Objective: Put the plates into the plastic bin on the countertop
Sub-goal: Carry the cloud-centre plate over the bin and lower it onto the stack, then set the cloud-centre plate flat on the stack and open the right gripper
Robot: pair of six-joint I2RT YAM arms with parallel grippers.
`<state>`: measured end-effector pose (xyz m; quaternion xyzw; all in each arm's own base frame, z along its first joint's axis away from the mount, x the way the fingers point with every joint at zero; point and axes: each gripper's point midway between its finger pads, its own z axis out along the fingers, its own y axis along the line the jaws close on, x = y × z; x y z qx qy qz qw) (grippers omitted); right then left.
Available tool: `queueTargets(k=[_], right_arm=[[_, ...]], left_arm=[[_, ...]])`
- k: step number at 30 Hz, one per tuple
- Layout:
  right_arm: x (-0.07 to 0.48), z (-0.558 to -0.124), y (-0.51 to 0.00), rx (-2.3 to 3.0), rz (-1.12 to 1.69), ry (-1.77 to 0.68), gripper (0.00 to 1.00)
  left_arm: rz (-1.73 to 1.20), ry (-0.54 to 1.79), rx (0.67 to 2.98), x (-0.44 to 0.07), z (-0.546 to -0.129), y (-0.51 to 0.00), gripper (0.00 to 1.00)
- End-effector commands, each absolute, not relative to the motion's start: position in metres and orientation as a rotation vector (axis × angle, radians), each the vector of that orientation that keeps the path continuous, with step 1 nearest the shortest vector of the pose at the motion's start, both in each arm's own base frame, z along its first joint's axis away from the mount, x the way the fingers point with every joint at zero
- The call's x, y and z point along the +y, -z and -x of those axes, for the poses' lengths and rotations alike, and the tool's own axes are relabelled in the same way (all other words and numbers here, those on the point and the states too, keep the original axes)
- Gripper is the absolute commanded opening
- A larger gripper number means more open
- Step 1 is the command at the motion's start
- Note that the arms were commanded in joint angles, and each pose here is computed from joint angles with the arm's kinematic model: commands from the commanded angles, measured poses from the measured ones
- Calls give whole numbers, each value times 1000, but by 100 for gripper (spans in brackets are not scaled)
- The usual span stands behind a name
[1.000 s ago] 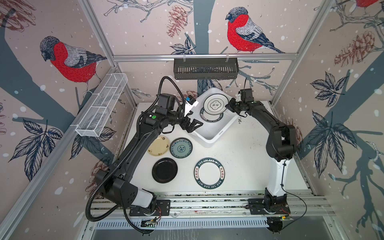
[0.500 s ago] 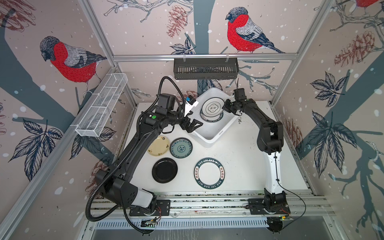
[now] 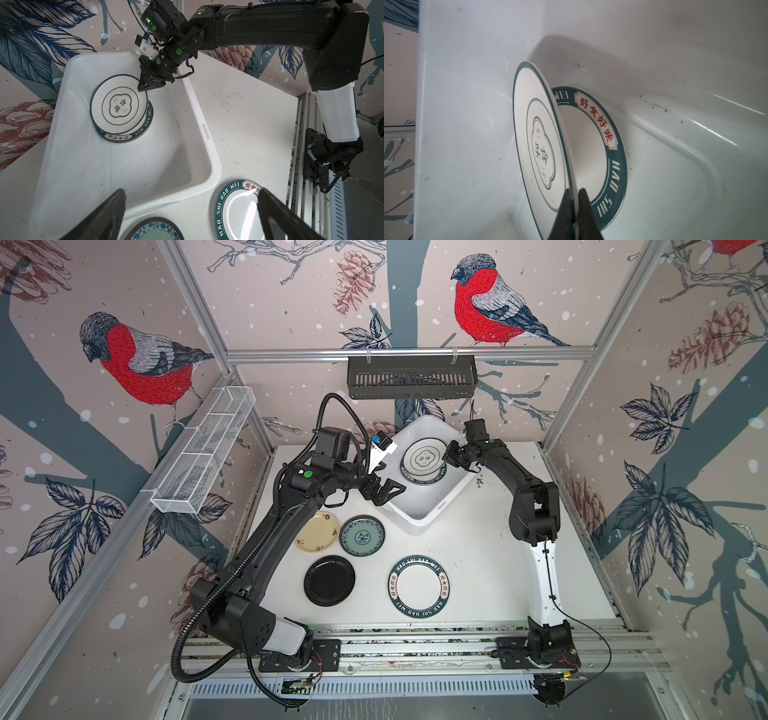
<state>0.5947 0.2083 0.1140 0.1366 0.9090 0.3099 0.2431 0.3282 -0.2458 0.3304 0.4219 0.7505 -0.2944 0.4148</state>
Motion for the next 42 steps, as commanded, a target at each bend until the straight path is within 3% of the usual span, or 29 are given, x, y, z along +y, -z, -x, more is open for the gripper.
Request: queueTargets(k=[1,19,28,42], right_arm=[[206,-597,-117,2474,-380,-833,3],[208,-595,-107,2477,-410,-881,6],[207,-594,-103,2486,-426,-882,15],[204,-597,-100,2481,-455,-878,22]], left_arm=[[-1081,741,1876,-246,-326,-330,98],[-1082,740,1876,-245,-324,-329,98],[-1083,742,1869,-246,-324,-330,98],[-1084,748,1870,-247,-324,-329,98]])
